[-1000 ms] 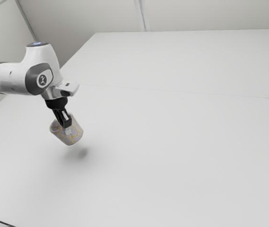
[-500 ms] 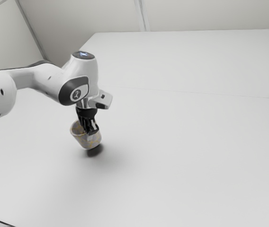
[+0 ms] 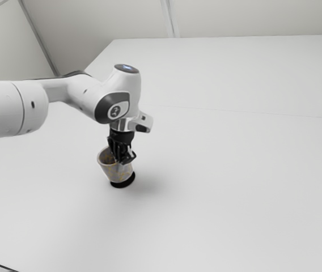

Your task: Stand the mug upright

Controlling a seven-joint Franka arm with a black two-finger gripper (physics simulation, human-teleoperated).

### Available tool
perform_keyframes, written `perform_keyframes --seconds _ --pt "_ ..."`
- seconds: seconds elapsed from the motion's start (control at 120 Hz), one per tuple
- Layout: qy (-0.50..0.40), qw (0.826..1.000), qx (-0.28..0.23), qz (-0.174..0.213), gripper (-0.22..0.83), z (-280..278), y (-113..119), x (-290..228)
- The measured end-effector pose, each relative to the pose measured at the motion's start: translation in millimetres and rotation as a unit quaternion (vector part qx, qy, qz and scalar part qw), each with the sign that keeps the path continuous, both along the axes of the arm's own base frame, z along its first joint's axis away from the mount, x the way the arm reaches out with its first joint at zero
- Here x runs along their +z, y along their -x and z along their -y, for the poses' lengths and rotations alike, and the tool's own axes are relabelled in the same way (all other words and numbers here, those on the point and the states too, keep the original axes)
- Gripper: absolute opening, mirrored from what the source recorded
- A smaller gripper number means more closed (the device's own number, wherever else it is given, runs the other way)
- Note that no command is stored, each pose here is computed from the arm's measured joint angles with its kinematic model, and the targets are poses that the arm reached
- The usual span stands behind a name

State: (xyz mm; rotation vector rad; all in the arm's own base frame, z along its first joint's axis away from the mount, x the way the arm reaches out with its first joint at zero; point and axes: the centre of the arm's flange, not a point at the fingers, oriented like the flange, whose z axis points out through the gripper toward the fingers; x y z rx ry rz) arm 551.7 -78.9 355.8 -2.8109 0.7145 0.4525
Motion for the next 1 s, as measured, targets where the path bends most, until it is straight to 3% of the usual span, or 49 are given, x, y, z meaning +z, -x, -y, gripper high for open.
perform_keyframes --seconds 0.333,0.425,0.6,0.8,1.0 --pt "-0.004 1.0 0.024 -0.018 -0.15 -1.3 2.0 -19.6" --pt "-0.002 0.999 0.031 -0.02 -0.06 -1.7 2.5 -22.0" --pt "0.004 0.999 0.042 -0.015 0.21 -2.3 3.3 -14.5" --pt "0.023 0.997 0.065 0.047 0.41 -13.9 -2.8 50.8" --pt "0.064 0.985 0.099 0.122 0.52 -34.9 -48.3 122.3"
